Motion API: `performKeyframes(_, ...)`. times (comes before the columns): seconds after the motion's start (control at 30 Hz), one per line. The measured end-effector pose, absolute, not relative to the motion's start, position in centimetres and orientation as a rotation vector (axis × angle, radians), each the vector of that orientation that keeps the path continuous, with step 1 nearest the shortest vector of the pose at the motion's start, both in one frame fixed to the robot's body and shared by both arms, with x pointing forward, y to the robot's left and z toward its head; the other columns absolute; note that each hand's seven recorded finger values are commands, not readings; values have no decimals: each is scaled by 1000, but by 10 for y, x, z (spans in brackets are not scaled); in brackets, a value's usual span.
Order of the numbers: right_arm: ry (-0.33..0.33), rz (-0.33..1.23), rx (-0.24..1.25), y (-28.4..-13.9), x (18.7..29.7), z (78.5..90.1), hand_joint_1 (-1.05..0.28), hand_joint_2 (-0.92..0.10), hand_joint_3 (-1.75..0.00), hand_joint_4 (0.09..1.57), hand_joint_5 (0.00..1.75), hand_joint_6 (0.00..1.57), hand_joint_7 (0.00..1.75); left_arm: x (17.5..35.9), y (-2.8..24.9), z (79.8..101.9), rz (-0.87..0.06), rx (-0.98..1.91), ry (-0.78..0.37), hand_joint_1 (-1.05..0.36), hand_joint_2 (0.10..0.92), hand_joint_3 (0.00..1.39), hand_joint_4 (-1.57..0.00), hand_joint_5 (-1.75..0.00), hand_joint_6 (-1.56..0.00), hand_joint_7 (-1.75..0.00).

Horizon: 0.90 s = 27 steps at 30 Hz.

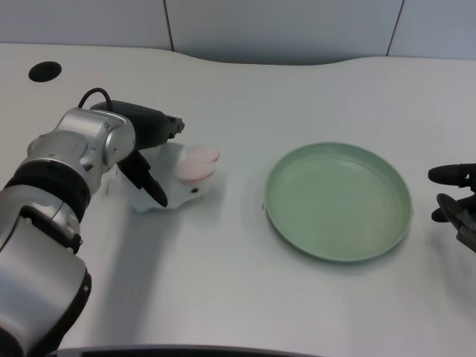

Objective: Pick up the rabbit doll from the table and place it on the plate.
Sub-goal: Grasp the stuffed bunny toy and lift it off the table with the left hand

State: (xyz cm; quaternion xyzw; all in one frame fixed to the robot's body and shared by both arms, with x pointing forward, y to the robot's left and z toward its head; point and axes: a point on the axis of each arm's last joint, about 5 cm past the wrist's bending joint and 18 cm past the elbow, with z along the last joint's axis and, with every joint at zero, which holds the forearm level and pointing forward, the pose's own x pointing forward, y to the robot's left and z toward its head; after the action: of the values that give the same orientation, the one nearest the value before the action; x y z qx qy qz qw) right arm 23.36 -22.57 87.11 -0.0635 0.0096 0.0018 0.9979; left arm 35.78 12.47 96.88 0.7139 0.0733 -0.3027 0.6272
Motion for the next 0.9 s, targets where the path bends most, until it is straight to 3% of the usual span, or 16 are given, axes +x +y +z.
performKeyframes(0.27,4,8,-118,-226,228,872,-228,-921,-386,368,1322,438,938,354,123,956,-626,1653,159,-1020,769,0,-51,-26,-43,-14)
performKeyframes(0.63,5,10,-122,-226,221,873,-217,-921,-395,399,1342,437,943,345,117,934,-609,1647,154,-976,802,7,-4,-2,-4,-2)
performKeyframes(0.9,8,7,-114,-227,216,874,-239,-921,-404,394,1372,447,965,344,115,932,-600,1649,169,-910,768,0,-117,-54,-93,-34)
